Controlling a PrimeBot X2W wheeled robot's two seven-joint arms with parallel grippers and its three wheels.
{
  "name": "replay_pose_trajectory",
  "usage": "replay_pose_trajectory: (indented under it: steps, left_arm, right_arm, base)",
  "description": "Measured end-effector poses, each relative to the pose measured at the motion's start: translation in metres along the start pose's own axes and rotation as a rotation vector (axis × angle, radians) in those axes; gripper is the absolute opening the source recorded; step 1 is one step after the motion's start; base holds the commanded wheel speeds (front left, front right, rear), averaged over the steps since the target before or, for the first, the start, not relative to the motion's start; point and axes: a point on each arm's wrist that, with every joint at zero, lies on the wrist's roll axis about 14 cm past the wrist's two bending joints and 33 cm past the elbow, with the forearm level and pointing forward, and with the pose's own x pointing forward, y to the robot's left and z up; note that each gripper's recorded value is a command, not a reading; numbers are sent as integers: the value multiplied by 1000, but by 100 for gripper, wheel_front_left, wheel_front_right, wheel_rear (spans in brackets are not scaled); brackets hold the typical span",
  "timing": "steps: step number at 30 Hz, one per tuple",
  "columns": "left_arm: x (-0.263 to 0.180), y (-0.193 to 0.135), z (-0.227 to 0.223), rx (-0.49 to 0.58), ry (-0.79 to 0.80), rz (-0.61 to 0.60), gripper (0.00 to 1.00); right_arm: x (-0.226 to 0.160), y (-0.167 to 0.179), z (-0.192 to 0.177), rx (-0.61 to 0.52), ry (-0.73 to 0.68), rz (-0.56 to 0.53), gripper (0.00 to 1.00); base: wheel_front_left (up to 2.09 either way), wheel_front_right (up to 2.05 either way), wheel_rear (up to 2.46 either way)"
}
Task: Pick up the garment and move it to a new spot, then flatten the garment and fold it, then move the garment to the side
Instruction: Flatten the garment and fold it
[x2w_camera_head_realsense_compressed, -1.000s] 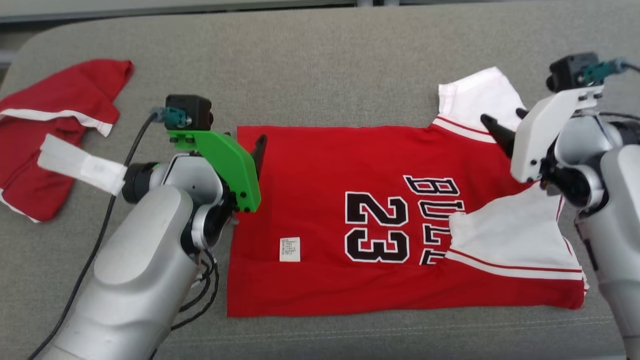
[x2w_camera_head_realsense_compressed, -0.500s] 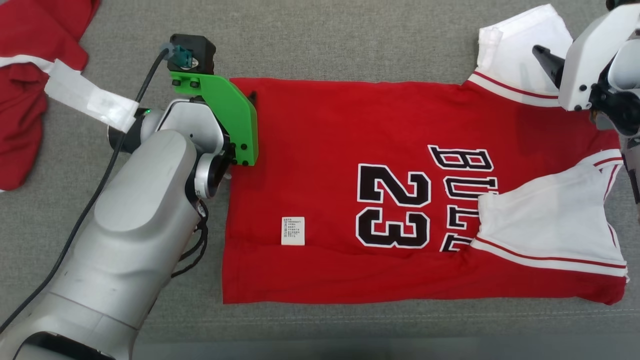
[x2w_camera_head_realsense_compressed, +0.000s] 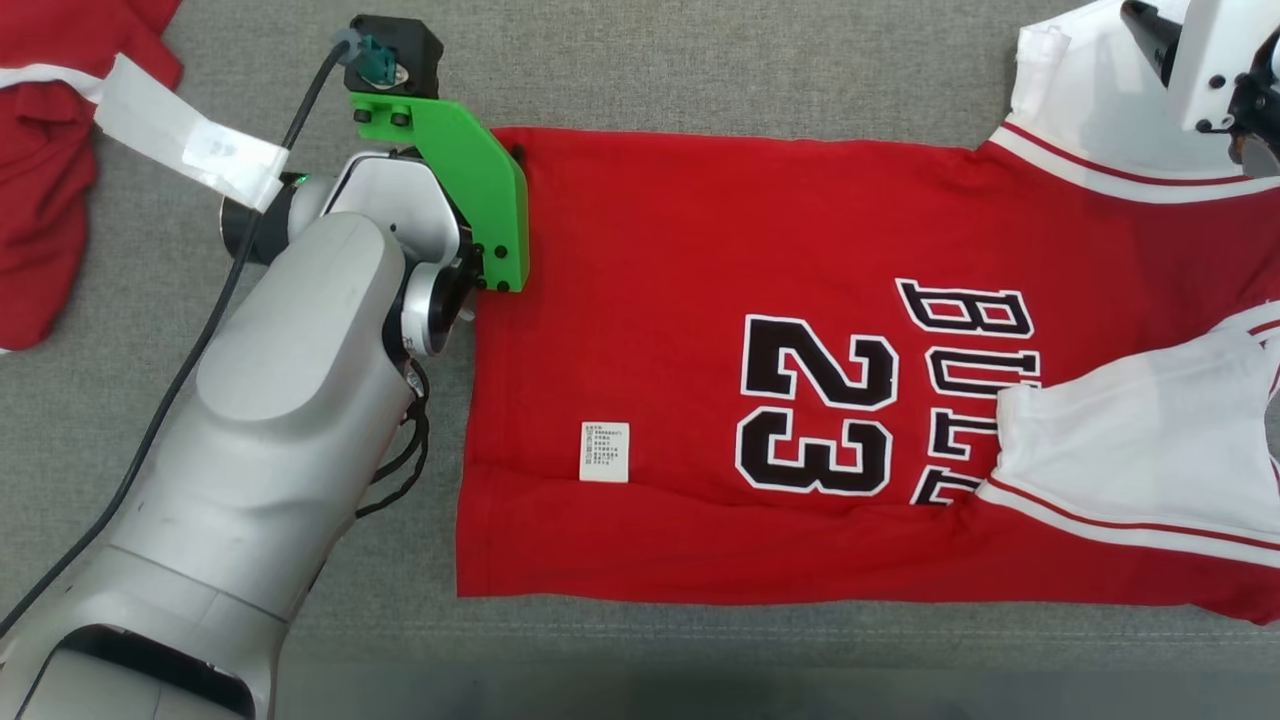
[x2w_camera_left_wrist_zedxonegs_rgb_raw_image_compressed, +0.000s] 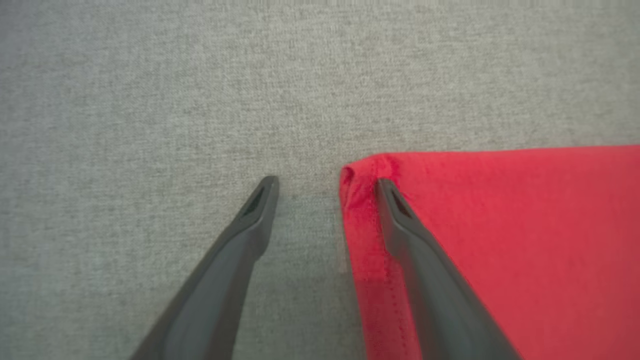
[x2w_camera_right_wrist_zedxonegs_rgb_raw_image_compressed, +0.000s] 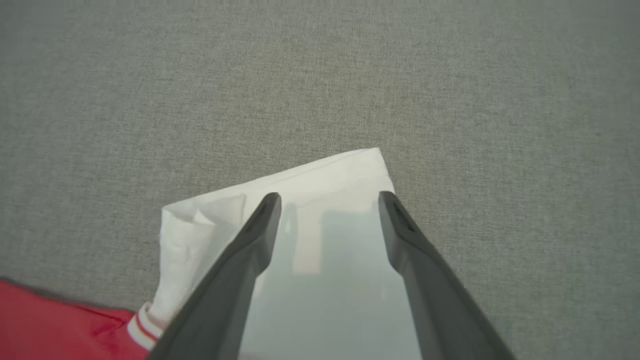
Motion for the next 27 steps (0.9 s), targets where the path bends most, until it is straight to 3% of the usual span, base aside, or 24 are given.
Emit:
replay_pose_trajectory:
  steps: [6, 7, 8, 9, 11, 19, 22, 24, 27]
  left_arm:
    - [5, -10, 3, 5, 0, -33, 100]
    - [5, -10, 2, 7, 4, -34, 95]
    - [5, -11, 2, 9, 7, -37, 77]
    - [5, -12, 1, 11, 11, -40, 52]
    - [5, -13, 0, 16, 14, -45, 32]
    - [0, -14, -4, 13, 23, -53, 26]
    - [1, -14, -7, 12, 27, -61, 15]
    - [1, -14, -8, 12, 29, -66, 0]
    - [2, -13, -10, 12, 33, -64, 0]
  right_arm:
    - [9, -12, 0, 8, 8, -39, 100]
    - [10, -14, 2, 10, 3, -45, 100]
    - [10, -16, 4, 14, -2, -51, 100]
    - [10, -17, 5, 18, -6, -56, 100]
    - [12, -19, 5, 23, -5, -64, 100]
    - [22, -25, -2, 47, 31, -89, 100]
    - [28, -27, -5, 64, 52, -95, 100]
    - [30, -28, -6, 75, 63, -97, 100]
    - [33, -26, -3, 88, 70, -93, 100]
  base:
    - [0, 0, 0]
    - [0, 0, 0]
    - [0, 0, 0]
    - [0, 0, 0]
    - [0, 0, 0]
    - [0, 0, 0]
    - [0, 0, 0]
    - [0, 0, 0]
    - [0, 0, 0]
